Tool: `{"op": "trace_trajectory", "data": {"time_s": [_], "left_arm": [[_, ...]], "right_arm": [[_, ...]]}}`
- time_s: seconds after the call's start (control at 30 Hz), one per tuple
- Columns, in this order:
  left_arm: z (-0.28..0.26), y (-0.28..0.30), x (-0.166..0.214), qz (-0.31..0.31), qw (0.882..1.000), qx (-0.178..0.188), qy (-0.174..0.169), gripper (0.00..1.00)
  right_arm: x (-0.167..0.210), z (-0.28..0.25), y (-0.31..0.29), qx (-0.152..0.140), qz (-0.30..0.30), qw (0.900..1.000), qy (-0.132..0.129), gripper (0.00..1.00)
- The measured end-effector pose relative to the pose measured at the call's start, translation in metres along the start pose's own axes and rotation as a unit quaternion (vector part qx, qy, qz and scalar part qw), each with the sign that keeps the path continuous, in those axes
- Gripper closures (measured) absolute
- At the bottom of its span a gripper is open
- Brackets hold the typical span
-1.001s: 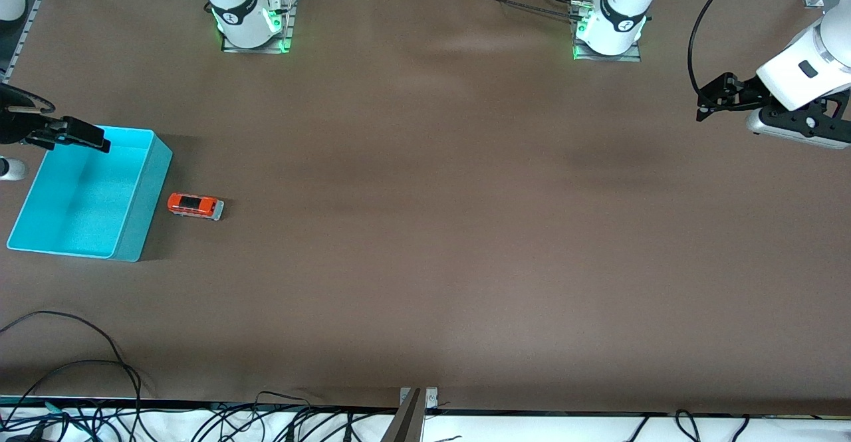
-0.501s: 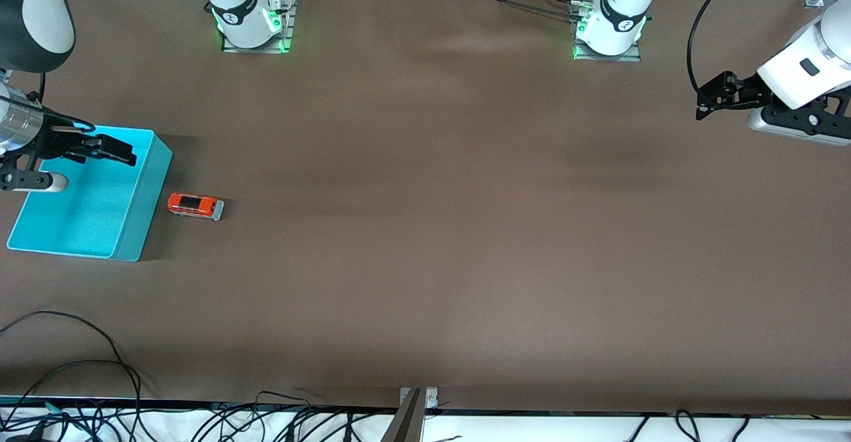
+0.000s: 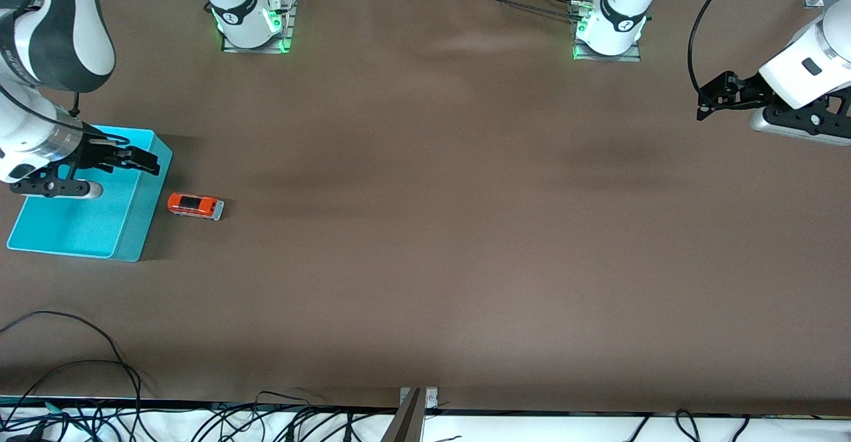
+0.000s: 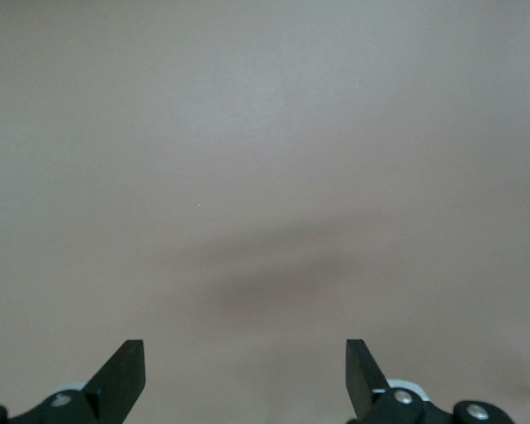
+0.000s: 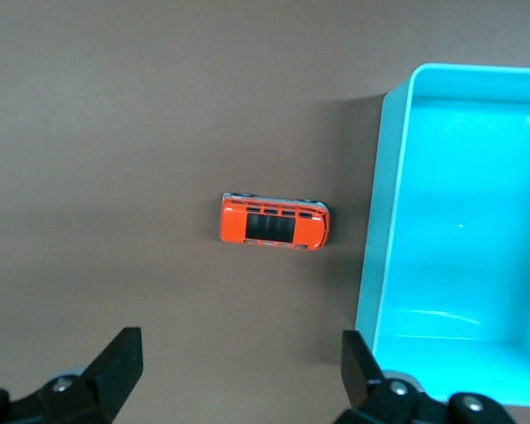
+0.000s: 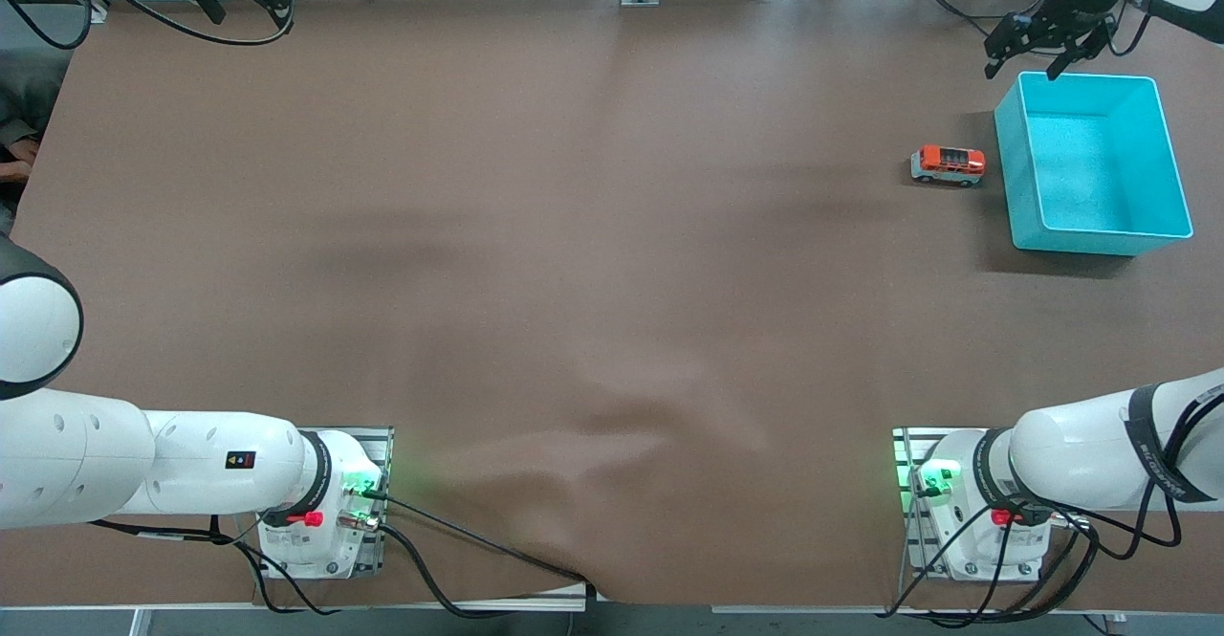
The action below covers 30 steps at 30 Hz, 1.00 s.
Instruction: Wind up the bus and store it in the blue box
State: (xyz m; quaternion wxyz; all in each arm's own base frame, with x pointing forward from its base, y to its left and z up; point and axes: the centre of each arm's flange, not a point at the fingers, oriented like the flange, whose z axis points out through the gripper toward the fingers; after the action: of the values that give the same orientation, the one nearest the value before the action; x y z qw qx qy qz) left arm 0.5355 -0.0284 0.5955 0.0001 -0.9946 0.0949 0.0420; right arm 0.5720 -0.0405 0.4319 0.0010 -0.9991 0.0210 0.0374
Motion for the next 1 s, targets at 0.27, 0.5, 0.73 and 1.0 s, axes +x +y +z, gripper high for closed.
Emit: {"op": "trace_trajectory", "data": {"time_s": [0.27, 0.5, 0.73, 1.0], "left_arm": [[0.0, 0.0, -0.002, 0.0, 1.0, -0.001, -0.008, 0.0], [-0.001, 0.001, -0.002, 0.0, 1.0, -0.001, -0.007, 0.0], [-0.001, 0.001, -0.002, 0.0, 1.0, -0.001, -0.007, 0.0], [-0.001, 0.001, -0.002, 0.001, 1.0, -0.001, -0.007, 0.0]], "right_arm": [[-0.005, 0.031, 0.0, 0.0, 0.0, 1.0, 0.007, 0.0], [-0.012, 0.06, -0.001, -0.001, 0.0, 1.0, 0.022, 0.0], [-0.021, 0.087, -0.001, -0.001, 0.0, 1.0, 0.021, 0.0], [-0.029, 0.106, -0.001, -0.001, 0.0, 1.0, 0.018, 0.0]]}}
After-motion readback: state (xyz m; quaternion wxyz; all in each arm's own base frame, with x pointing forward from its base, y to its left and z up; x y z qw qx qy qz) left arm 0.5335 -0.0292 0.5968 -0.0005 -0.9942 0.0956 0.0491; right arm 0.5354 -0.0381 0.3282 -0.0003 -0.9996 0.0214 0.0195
